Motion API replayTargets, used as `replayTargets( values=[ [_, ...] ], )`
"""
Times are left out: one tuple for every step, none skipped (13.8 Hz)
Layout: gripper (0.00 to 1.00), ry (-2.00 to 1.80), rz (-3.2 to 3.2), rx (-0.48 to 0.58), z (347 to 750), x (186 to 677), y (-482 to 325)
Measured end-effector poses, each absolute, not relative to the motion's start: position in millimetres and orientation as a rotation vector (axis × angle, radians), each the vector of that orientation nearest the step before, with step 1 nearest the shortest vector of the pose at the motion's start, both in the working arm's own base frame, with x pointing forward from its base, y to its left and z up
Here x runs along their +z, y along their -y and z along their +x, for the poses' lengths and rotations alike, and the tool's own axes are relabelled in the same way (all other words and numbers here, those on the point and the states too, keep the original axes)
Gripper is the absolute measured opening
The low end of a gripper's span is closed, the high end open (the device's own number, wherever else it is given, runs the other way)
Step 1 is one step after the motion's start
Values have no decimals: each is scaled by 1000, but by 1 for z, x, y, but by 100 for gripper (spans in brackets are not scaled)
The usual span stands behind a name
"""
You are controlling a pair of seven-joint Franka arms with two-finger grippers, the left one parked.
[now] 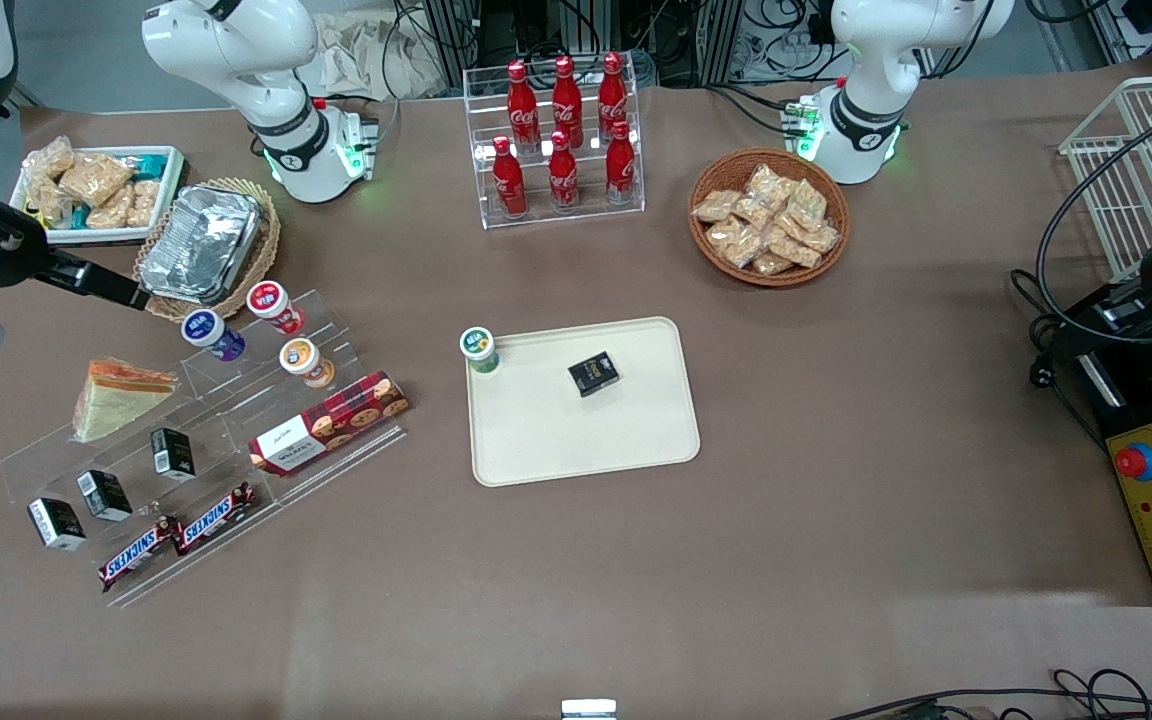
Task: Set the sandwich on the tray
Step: 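Move the right gripper toward the wrapped sandwich on the acrylic stand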
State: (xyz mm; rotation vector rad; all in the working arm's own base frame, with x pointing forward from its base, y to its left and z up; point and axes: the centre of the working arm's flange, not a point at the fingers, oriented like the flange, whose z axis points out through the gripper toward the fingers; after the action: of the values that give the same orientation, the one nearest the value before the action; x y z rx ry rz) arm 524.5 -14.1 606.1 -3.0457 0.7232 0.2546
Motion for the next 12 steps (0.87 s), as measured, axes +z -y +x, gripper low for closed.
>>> replayTargets(
  values=[
    [99, -826, -3049, 255, 524, 606, 19],
    [99, -920, -3055, 247, 524, 606, 25],
    [99, -991, -3058, 238, 523, 606, 31],
    [99, -1046, -3052, 231, 523, 606, 41],
    [99, -1103, -3036, 218, 523, 606, 55],
    [99, -1162, -3014, 197, 524, 605, 74],
    [99, -1226, -2986, 181, 526, 600, 92],
    [99, -1305, -2952, 167, 530, 592, 108],
    [99, -1383, -2917, 148, 535, 581, 119],
    [100, -1438, -2890, 130, 540, 566, 128],
    [100, -1474, -2871, 120, 543, 549, 135],
    [100, -1501, -2856, 111, 543, 533, 143]
  ],
)
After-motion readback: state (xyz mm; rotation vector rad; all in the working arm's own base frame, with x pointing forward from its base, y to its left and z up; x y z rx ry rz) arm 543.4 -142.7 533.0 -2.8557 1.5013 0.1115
